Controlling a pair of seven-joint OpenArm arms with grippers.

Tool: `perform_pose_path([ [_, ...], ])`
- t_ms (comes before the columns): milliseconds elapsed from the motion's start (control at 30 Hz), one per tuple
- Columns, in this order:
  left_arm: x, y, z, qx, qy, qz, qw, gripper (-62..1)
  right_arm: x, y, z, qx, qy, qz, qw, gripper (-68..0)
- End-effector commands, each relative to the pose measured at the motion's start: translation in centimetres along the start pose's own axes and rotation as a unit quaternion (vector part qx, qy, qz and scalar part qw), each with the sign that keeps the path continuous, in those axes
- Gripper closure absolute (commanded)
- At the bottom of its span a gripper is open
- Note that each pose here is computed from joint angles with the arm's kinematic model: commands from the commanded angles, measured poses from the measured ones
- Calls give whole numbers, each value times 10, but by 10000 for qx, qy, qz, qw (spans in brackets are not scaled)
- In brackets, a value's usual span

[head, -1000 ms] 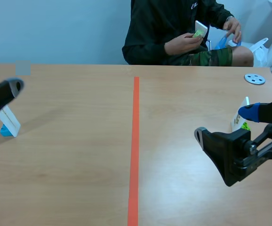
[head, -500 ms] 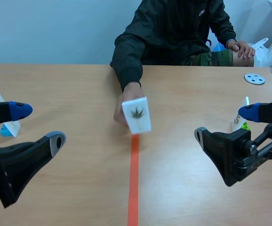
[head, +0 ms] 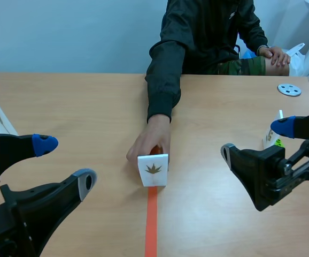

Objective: Sort the leaf by its shape. The table is split by an orange tape line. A compound leaf with several leaflets goes to the left side, a simple leaf with one blade goes to the right side. Return to the home posture when a red brick is placed on the table.

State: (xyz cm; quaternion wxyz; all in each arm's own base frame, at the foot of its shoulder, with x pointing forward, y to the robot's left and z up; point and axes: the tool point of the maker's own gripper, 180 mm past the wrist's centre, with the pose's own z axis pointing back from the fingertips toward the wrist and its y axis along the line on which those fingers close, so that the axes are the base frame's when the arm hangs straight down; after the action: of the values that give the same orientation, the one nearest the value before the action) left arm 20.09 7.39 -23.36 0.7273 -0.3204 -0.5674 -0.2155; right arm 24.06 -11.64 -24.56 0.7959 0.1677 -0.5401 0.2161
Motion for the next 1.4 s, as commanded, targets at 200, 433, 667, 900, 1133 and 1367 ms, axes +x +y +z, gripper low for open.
perform_pose_path([
  [200, 8, 6, -2, 131, -96, -159, 9997, -623, 10, -3, 0, -8, -165, 23, 9999, -679],
  [433, 0, 8, -3, 176, 130, -460, 9987, -623, 10, -3, 0, -1, -180, -5, 9998, -679],
  [667, -13, 5, -12, 52, 390, -758, 9963, -623, 10, -3, 0, -1, -180, -5, 9998, -679],
  [900, -34, 9, -28, -38, 526, -706, 9961, -623, 10, -3, 0, -3, -181, -4, 9998, -679],
  [1133, -58, 25, -43, -3, 575, -855, 9947, -623, 10, -3, 0, -3, -179, -4, 9998, -679],
  [1367, -73, 35, -60, -52, 506, -1041, 9933, -623, 10, -3, 0, -3, -181, -4, 9998, -679],
])
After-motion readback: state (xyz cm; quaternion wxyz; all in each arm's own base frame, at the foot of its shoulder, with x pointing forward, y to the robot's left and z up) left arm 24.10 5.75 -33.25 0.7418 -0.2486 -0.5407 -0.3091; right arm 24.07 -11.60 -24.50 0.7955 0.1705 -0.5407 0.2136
